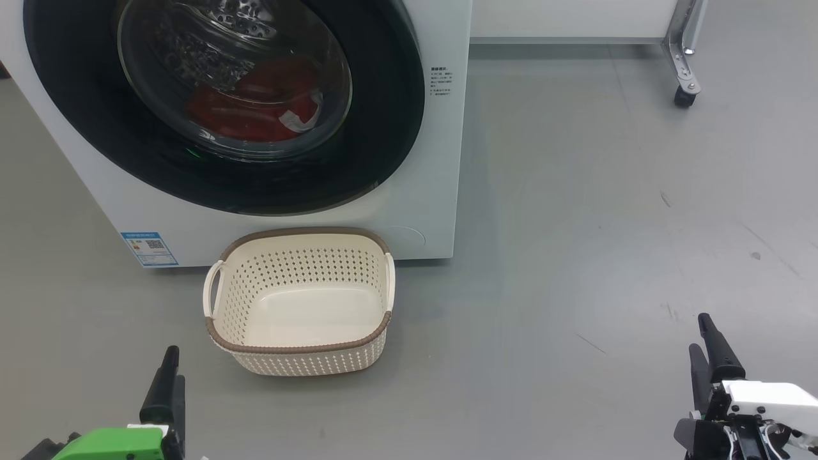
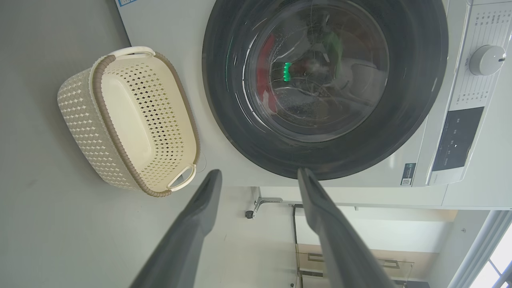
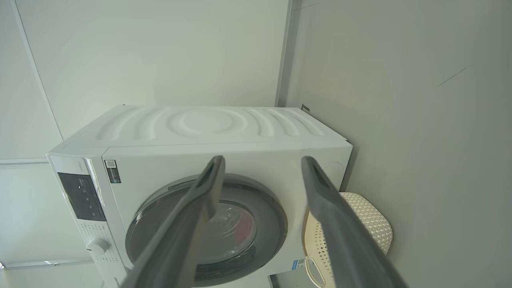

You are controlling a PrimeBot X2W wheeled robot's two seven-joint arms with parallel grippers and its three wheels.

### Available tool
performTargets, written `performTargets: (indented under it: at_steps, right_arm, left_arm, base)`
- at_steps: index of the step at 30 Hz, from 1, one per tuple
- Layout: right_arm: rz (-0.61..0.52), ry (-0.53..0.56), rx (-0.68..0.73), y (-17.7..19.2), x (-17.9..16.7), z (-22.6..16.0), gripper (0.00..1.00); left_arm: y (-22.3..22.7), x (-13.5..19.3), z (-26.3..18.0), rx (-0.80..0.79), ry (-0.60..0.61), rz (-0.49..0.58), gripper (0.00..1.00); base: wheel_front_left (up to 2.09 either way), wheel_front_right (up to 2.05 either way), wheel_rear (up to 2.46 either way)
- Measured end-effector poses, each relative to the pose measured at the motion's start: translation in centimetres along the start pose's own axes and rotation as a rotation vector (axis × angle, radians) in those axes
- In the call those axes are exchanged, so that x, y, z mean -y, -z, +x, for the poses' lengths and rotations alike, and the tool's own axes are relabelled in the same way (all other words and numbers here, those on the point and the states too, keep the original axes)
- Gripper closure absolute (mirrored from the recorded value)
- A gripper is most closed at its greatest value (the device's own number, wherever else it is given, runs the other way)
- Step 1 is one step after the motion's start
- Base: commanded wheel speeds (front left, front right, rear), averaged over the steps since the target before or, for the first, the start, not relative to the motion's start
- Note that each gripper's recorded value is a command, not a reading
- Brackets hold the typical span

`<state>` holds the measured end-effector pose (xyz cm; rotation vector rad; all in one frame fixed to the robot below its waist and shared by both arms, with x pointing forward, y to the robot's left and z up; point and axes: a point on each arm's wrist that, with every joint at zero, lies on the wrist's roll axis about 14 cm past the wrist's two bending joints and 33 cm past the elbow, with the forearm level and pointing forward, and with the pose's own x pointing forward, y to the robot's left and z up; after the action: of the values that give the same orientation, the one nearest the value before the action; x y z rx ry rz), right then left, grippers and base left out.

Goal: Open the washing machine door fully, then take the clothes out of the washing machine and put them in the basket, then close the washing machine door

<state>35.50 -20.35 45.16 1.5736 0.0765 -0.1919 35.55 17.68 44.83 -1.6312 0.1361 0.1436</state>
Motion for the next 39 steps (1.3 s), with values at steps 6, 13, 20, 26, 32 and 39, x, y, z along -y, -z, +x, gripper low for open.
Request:
performTargets:
  at_steps: [6, 13, 20, 26, 32, 39]
  right_arm:
    - [-0.021, -0.029, 0.013, -0.1, -1.0, 0.2, 0.00]
    - [-0.057, -0.069, 0.026, -0.1, -2.3, 0.4, 0.00]
    - [-0.099, -0.100, 0.045, -0.4, -3.3, 0.5, 0.00]
    - [-0.170, -0.133, 0.064, -0.7, -4.4, 0.6, 0.00]
    - [-0.231, -0.168, 0.096, -1.4, -5.6, 0.5, 0.00]
    - [-0.288, -0.205, 0.131, -1.8, -6.9, 0.5, 0.00]
  left_arm:
    - [-0.1, 0.7, 0.1, 0.016, 0.022, 0.002, 0.00]
    - [-0.6, 1.8, 0.1, 0.046, 0.056, 0.006, 0.00]
    - [-0.9, 3.0, 0.2, 0.065, 0.093, 0.034, 0.00]
    - [-1.3, 3.7, 0.1, 0.088, 0.114, 0.078, 0.00]
    - [-1.7, 4.7, 0.1, 0.113, 0.144, 0.139, 0.00]
    - [-1.6, 6.3, 0.1, 0.127, 0.190, 0.216, 0.00]
  base:
    - [0.00, 0.00, 0.00]
    - [0.00, 0.00, 0.00]
    - [0.00, 0.00, 0.00]
    - [0.00, 0.00, 0.00]
    - [0.00, 0.00, 0.00]
    - [0.00, 0.00, 0.00]
